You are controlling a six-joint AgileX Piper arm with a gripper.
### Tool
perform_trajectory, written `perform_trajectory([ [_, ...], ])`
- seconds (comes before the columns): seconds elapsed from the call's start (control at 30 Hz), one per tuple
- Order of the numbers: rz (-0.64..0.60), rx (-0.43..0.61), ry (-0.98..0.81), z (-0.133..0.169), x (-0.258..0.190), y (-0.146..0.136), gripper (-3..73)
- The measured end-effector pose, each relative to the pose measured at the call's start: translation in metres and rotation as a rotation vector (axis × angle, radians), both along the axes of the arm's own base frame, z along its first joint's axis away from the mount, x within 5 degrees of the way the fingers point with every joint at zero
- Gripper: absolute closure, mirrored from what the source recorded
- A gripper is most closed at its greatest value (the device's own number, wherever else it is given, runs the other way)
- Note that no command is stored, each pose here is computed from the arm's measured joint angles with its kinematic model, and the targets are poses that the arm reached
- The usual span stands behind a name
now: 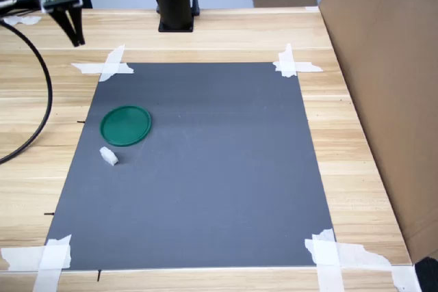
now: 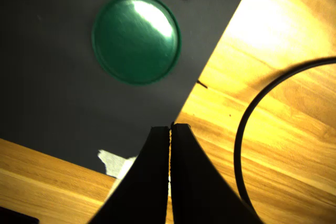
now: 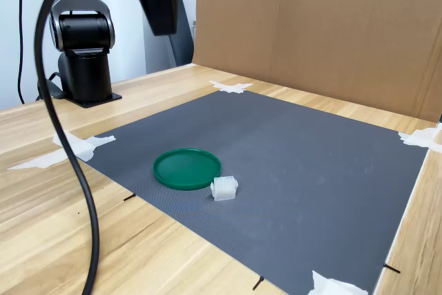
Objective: Grasp a white terminal and put it in the green lid.
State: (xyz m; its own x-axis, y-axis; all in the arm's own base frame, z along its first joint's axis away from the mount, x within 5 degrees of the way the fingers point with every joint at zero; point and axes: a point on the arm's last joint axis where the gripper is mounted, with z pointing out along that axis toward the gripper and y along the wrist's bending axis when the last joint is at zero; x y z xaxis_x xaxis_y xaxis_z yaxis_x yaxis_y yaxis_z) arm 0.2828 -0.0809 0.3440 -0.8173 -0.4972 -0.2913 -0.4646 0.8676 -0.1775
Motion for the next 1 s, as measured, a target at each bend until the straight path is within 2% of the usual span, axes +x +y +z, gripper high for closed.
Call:
perform_trajectory([
  [0.07, 0.007, -0.061, 0.091, -0.021, 0.011, -0.013, 72.2],
  [0.17, 0.014, -0.066, 0.109, -0.03, 0.018, -0.015, 72.2],
  [0.4, 0.051, -0.11, 0.038, -0.032, 0.035, 0.009, 72.2],
  [0.6, 0.098, -0.154, 0.1, -0.052, 0.047, 0.005, 72.2],
  [0.63, 0.156, -0.182, 0.142, -0.064, 0.054, 0.001, 72.2],
  [0.7, 0.185, -0.191, 0.147, -0.067, 0.06, 0.0, 72.2],
  [0.8, 0.216, -0.213, 0.128, -0.062, 0.068, -0.002, 72.1],
  [0.9, 0.3, -0.26, 0.104, -0.053, 0.073, -0.004, 72.1],
  [0.93, 0.374, -0.285, 0.101, -0.051, 0.075, -0.003, 72.1],
  [1.0, 0.414, -0.293, 0.101, -0.051, 0.075, 0.001, 72.1],
])
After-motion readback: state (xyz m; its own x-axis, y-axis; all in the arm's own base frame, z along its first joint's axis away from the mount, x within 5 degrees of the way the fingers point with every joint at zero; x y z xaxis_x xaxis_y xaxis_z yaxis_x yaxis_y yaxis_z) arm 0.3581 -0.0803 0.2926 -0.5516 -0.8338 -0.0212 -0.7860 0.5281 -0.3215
